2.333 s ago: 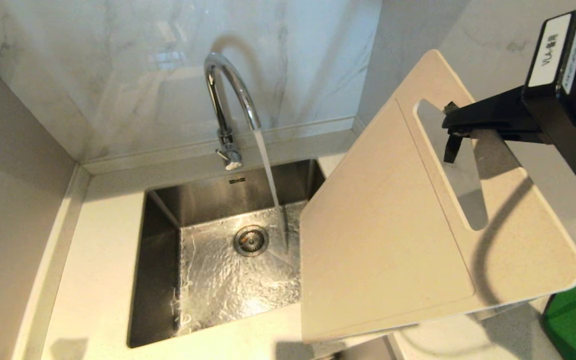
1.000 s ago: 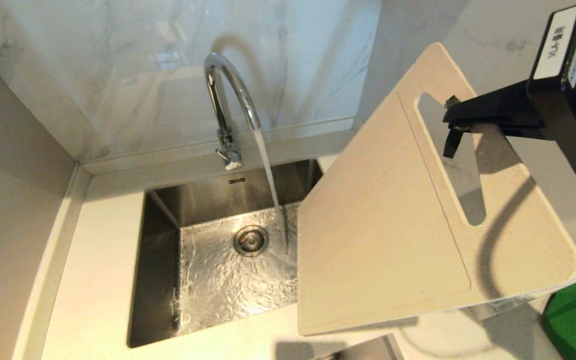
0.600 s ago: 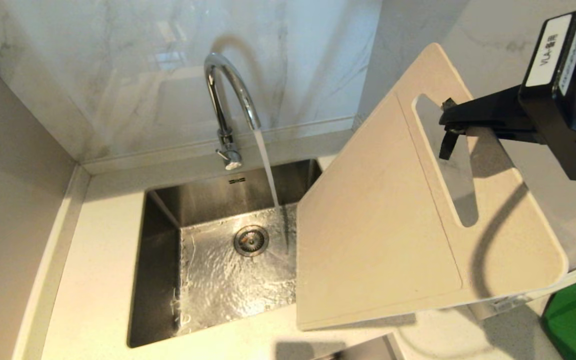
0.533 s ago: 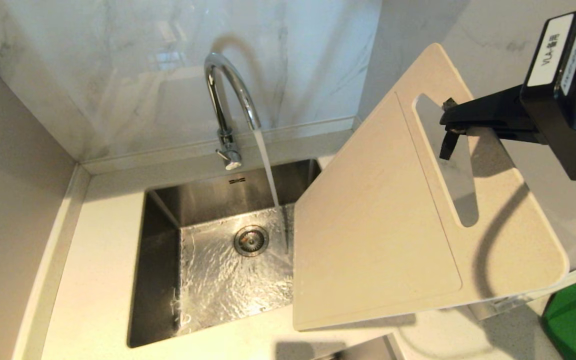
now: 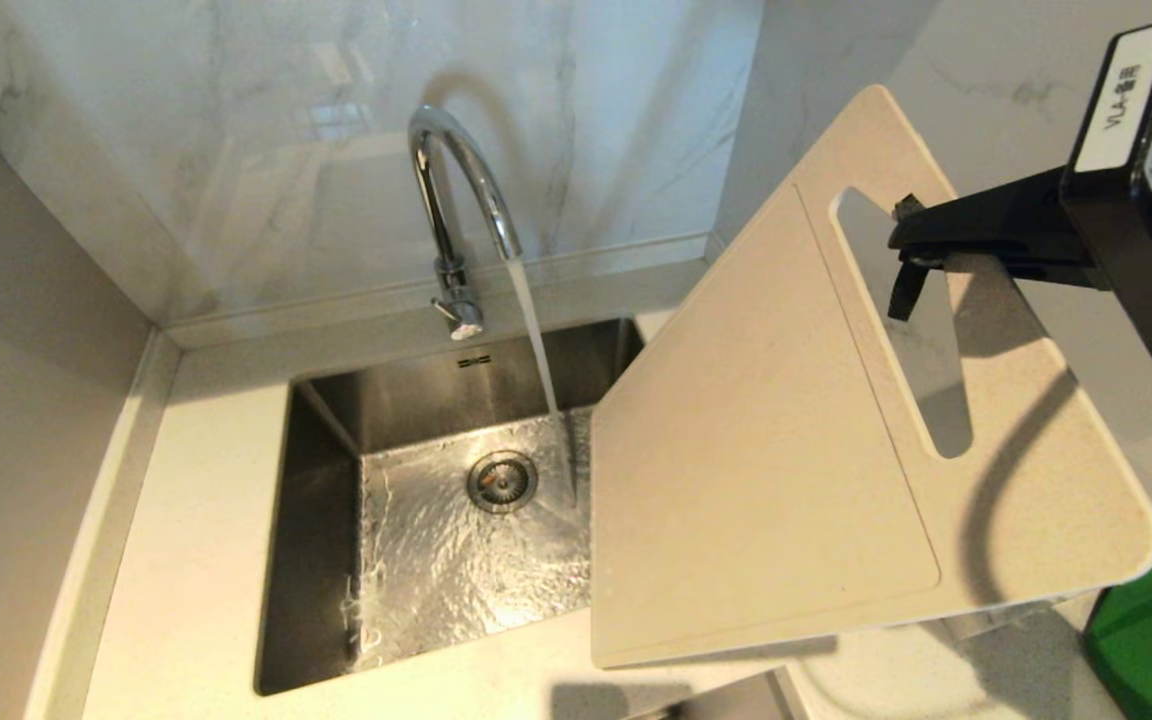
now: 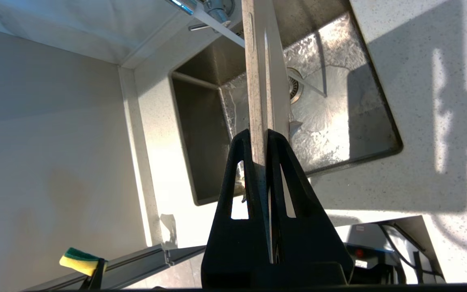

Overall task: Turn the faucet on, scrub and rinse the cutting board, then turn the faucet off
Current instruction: Put down the cutting board

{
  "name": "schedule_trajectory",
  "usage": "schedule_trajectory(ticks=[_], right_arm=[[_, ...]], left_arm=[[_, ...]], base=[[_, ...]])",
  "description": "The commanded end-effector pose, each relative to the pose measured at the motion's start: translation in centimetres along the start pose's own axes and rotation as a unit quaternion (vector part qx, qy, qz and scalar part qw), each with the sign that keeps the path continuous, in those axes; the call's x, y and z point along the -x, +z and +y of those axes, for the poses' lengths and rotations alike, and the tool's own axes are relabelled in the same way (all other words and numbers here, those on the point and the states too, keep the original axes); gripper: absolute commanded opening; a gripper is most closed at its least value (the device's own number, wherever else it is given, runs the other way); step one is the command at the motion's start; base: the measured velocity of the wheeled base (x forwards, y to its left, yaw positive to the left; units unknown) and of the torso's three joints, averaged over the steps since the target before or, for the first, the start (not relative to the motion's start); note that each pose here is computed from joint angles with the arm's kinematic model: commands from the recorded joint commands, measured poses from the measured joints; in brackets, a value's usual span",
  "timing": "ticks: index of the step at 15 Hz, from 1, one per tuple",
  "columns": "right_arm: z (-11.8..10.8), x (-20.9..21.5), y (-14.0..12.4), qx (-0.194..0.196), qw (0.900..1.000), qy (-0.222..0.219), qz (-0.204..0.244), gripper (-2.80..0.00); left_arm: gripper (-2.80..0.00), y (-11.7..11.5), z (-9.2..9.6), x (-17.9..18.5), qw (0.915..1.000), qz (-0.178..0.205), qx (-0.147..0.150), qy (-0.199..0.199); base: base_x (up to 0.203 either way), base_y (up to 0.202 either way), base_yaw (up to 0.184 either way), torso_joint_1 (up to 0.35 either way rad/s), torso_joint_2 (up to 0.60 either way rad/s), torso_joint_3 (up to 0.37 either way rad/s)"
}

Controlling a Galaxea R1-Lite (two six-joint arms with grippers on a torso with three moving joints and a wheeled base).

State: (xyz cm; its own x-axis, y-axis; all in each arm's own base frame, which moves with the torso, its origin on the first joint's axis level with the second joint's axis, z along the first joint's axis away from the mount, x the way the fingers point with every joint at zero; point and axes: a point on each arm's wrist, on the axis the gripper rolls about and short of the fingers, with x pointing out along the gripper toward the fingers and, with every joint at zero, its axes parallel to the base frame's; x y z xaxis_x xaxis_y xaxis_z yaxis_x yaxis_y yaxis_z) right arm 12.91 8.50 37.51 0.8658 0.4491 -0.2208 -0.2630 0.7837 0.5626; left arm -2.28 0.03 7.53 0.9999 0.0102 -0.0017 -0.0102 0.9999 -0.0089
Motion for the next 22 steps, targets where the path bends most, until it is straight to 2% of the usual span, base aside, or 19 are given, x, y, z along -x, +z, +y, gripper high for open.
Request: schedule_trajectory(ticks=[1, 12, 13, 15, 19, 22], right_arm=[[-0.1, 0.0, -0.2, 0.0, 1.0, -0.004, 0.003, -2.8], [-1.8, -0.5, -2.4, 0.003, 0.999, -0.035, 0.039, -2.8], [-2.0, -0.4, -2.6, 0.013, 0.998, -0.037, 0.042, -2.8], [-2.9, -0.8, -3.1, 0.02, 0.997, -0.062, 0.039, -2.8], [-4.0, -0.8, -4.3, 0.033, 0.996, -0.077, 0.032, -2.8], [-5.1, -0.2, -5.6, 0.037, 0.993, -0.106, 0.033, -2.8]], left_arm=[[-2.8, 0.0, 0.0, 0.0, 1.0, 0.001, 0.0, 0.0], [-2.8, 0.0, 0.0, 0.0, 1.0, 0.001, 0.0, 0.0], [-2.8, 0.0, 0.0, 0.0, 1.0, 0.001, 0.0, 0.0], [-2.8, 0.0, 0.0, 0.0, 1.0, 0.001, 0.0, 0.0], [-2.8, 0.0, 0.0, 0.0, 1.0, 0.001, 0.0, 0.0], [-2.8, 0.0, 0.0, 0.0, 1.0, 0.001, 0.0, 0.0]], base=[[0.0, 0.0, 0.0, 0.0, 0.0, 0.0], [0.0, 0.0, 0.0, 0.0, 0.0, 0.0], [0.0, 0.0, 0.0, 0.0, 0.0, 0.0], [0.0, 0.0, 0.0, 0.0, 0.0, 0.0], [0.0, 0.0, 0.0, 0.0, 0.0, 0.0], [0.0, 0.0, 0.0, 0.0, 0.0, 0.0]])
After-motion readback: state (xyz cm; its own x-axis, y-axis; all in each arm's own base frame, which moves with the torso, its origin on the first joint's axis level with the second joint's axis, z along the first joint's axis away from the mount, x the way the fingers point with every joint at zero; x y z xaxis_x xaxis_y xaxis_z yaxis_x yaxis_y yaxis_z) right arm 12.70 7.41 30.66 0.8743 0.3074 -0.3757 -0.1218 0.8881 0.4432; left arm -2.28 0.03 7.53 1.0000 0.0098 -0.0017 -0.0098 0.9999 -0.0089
